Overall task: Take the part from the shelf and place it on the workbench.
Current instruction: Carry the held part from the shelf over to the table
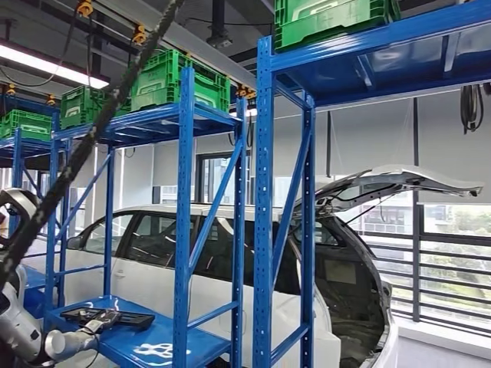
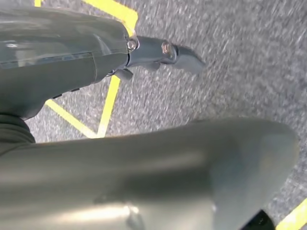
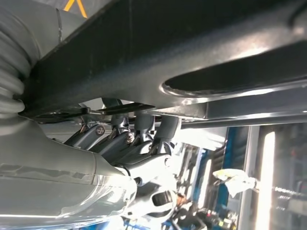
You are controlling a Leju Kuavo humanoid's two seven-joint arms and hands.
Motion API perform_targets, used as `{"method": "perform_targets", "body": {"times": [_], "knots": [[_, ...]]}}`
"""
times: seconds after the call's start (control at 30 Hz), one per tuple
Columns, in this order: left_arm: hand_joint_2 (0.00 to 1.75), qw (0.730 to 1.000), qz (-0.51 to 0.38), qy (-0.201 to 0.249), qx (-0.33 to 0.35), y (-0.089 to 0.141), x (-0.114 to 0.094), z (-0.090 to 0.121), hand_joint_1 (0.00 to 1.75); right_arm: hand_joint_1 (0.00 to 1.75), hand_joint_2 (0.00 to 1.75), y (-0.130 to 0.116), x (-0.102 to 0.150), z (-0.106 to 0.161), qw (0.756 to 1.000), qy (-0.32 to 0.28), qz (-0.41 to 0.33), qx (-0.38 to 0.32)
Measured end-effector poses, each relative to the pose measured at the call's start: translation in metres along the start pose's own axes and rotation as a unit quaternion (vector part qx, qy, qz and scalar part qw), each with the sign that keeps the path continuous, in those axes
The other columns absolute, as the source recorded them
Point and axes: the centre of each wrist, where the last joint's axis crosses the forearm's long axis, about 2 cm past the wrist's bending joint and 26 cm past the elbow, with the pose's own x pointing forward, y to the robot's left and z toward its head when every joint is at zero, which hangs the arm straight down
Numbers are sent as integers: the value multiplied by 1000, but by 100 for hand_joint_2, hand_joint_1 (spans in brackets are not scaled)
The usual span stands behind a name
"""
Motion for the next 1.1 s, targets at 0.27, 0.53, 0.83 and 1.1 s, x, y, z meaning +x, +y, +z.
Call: {"method": "perform_targets", "body": {"times": [0.27, 0.53, 0.83, 1.1], "knots": [[175, 1000, -9, 5, -3, 1, 0, 0, 0, 175, 175, 1, 1, 0, 1000, -4, -1, 0], [175, 1000, -14, 12, -3, 3, -4, 1, 0, 175, 175, 4, 1, 1, 1000, -3, -3, -2], [175, 1000, -22, 10, 6, 13, -5, 2, 0, 175, 175, 13, -1, 7, 1000, 3, 0, -12], [175, 1000, -28, 5, 10, 20, -5, 2, 0, 175, 175, 17, 0, 11, 1000, -4, 6, -19]]}}
